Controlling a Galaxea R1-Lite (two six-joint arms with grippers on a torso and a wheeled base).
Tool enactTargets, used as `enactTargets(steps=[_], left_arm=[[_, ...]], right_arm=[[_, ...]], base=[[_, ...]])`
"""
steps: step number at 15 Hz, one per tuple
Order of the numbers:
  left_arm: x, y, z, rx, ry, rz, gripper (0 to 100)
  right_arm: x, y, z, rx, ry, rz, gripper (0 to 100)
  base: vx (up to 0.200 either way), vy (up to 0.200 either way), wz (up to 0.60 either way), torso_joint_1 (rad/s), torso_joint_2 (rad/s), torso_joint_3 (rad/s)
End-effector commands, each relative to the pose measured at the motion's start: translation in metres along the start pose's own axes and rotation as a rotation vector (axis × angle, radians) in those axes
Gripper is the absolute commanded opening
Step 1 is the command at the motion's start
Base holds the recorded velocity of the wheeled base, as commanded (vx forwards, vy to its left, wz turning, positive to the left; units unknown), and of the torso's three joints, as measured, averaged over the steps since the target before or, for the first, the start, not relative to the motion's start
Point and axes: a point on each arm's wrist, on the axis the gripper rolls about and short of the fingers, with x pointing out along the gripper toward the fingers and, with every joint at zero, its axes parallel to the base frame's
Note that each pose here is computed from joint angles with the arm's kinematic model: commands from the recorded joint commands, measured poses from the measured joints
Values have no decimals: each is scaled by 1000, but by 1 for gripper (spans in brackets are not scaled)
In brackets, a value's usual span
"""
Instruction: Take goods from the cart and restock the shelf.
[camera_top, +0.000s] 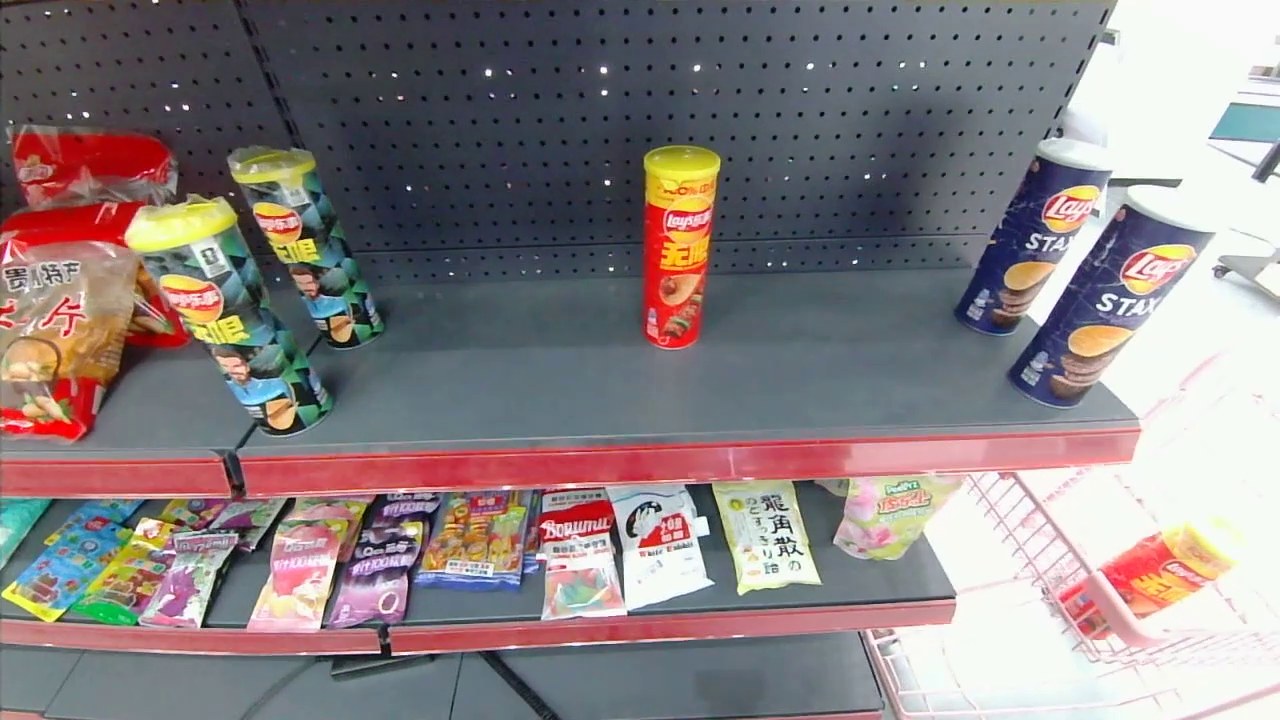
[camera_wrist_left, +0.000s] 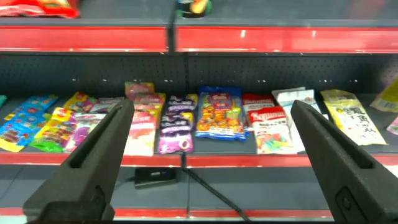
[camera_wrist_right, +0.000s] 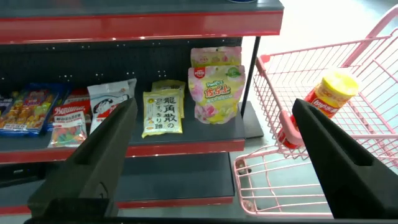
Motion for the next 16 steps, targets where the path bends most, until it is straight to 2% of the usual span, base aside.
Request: enactTargets(steps=[1, 14, 16], left_arm=[[0, 0, 0, -1, 0, 0, 100], [0, 0, 0, 1, 0, 2, 100], [0, 0, 0, -1, 0, 2, 100]], right_arm=[[0, 0, 0, 0, 1, 0, 100], [0, 0, 0, 3, 1, 0, 100], [0, 0, 0, 3, 1, 0, 100]], base=[[0, -200, 0, 17, 7, -2], [0, -200, 0, 3, 3, 1], [0, 0, 0, 0, 0, 0]])
